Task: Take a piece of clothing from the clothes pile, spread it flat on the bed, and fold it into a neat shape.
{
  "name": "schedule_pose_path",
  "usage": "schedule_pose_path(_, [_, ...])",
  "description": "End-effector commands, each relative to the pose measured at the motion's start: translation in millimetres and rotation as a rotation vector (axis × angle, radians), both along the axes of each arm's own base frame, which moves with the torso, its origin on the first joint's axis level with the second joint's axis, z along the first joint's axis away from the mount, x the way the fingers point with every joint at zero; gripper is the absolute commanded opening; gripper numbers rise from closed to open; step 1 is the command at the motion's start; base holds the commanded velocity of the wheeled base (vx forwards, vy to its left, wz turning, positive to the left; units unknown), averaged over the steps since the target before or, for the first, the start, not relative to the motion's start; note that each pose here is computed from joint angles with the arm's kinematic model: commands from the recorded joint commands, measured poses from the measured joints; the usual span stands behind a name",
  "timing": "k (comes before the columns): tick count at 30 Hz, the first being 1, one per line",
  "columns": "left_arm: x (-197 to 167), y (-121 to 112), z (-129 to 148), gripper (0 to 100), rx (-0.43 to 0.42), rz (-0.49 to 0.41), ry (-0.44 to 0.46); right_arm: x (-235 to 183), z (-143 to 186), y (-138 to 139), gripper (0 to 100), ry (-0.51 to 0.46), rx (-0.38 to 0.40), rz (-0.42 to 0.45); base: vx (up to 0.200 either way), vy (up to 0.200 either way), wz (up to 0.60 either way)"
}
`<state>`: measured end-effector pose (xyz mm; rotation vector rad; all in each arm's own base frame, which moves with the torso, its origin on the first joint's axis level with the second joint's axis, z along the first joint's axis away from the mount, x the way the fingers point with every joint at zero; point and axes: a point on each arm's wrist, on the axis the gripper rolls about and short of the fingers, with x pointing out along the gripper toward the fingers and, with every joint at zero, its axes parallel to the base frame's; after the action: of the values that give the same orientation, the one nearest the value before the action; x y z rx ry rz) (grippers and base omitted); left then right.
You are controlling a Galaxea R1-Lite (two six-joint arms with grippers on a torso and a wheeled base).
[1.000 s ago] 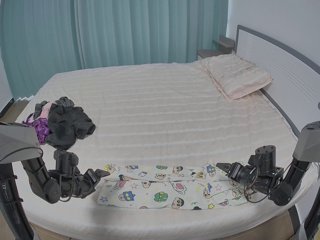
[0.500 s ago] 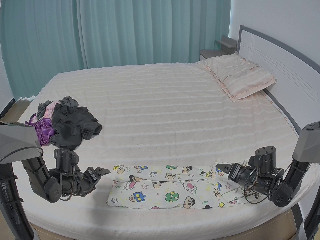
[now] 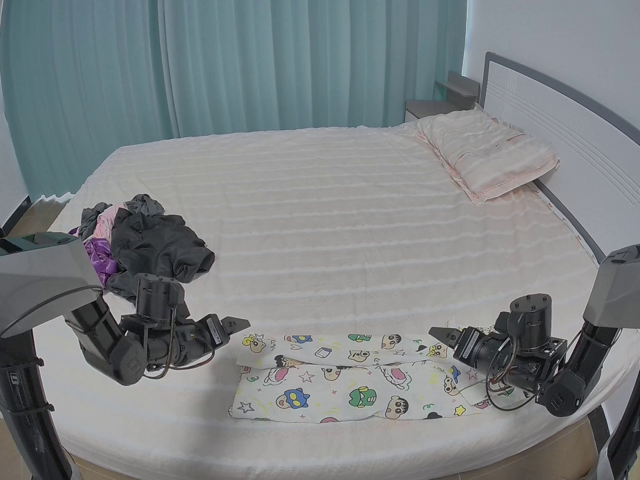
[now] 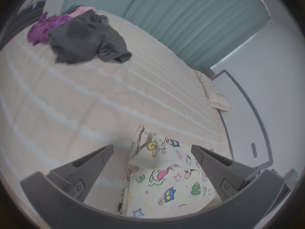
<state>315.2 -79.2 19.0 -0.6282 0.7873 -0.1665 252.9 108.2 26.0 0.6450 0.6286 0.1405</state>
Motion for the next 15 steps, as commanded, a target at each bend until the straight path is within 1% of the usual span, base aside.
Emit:
schedule_pose_path(1, [31.7, -28.3, 4.7, 100, 0.062, -0.113, -0.050, -0.9, -1.1, 0.8, 100, 0.004, -0.001, 0.004, 0.000, 0.000, 0.00])
schedule_pose_path(3, [36.5, -33.8, 2.9, 100, 0.077, -0.136, -0.065, -1.2, -1.7, 0.7, 100, 0.006, -0.002, 0.004, 0.000, 0.000, 0.00])
schedule_pose_path(6, [40.5, -36.8, -7.4, 100, 0.135, -0.190, -0.078, -1.3, -1.7, 0.7, 100, 0.007, -0.001, 0.005, 0.000, 0.000, 0.00])
schedule_pose_path(8, [40.1, -38.5, -17.1, 100, 0.158, -0.213, -0.063, -1.3, -1.7, 0.7, 100, 0.007, -0.001, 0.005, 0.000, 0.000, 0.00])
schedule_pose_path(11, [38.7, -44.1, -25.2, 100, 0.165, -0.233, -0.049, -1.4, -2.6, 0.6, 100, 0.009, -0.002, 0.005, 0.000, 0.000, 0.00])
schedule_pose_path(15, [38.7, -46.5, -26.3, 100, 0.165, -0.239, -0.049, -2.0, -2.4, 0.9, 100, 0.009, -0.002, 0.007, 0.000, 0.000, 0.00])
